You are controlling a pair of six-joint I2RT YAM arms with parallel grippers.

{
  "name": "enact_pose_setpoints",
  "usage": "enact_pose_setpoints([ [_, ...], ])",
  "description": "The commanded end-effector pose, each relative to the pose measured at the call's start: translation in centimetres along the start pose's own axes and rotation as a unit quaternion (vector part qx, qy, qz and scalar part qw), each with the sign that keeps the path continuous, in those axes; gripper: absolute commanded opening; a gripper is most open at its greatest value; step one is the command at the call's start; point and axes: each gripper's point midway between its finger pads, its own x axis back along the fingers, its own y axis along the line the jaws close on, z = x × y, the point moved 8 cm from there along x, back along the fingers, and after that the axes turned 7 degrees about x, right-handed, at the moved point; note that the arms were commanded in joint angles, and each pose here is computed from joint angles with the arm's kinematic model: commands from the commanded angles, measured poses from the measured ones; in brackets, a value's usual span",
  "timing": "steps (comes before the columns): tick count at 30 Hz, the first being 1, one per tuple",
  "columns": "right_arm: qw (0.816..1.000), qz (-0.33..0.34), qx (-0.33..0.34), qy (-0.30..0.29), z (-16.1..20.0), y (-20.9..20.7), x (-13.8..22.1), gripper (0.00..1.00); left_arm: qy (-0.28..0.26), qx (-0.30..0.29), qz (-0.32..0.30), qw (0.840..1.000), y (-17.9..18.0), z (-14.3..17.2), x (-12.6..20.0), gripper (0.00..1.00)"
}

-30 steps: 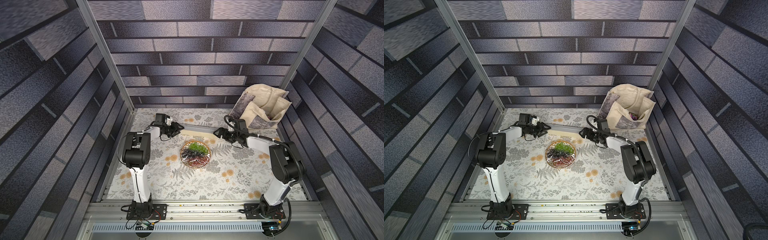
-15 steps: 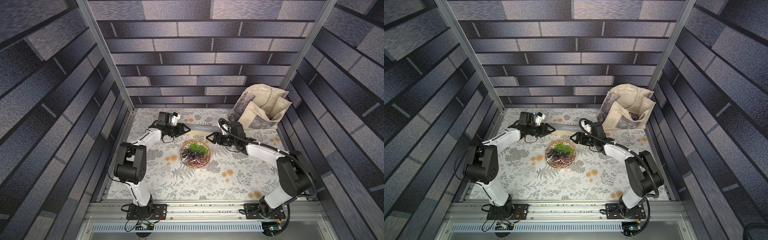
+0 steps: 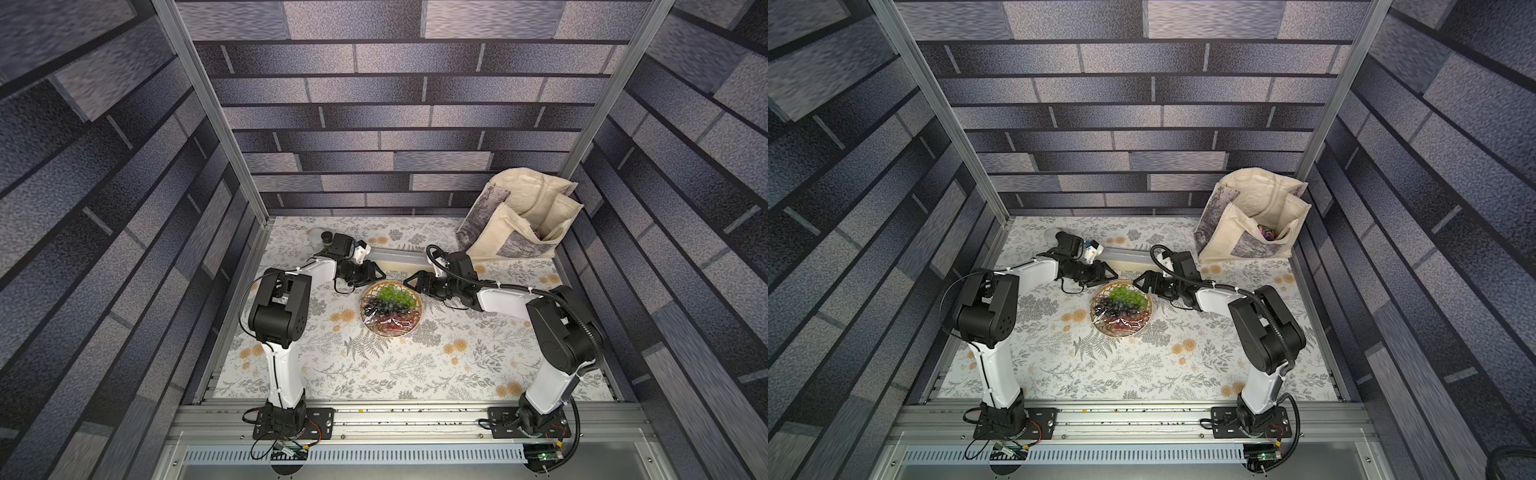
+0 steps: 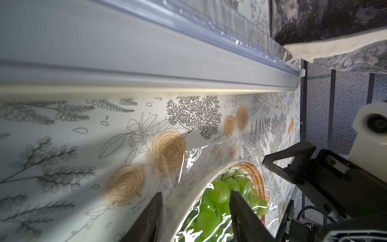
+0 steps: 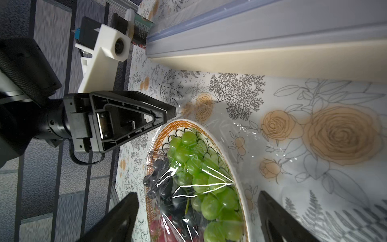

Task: Wrap the plate with plastic wrap
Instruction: Cover the plate with plastic wrap.

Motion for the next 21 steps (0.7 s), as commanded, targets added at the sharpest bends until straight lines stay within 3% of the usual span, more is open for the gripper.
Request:
enact_pose_setpoints([
  [1, 1.000, 0.010, -0.023, 0.017, 1.3, -0.7, -0.7, 0.92, 0.013, -0.007, 0.004, 1.000, 0.5, 0.6, 0.1, 0.55],
  [15, 0.994, -0.059, -0.088, 0.030, 3.5, 1.9, -2.8, 0.97, 0.062, 0.056, 0.098, 0.992, 0.4, 4.0, 1.0, 0.56],
  [19, 0.989, -0.055, -0.132, 0.029, 4.7, 1.5, -3.2, 0.97, 0.060, 0.073, 0.102, 0.990, 0.6, 4.4, 1.3, 0.57],
  [21, 0.991, -0.022, -0.132, 0.023, 5.0, 0.7, -2.3, 0.97, 0.044, 0.079, 0.088, 0.992, 1.1, 4.4, 1.9, 0.57],
])
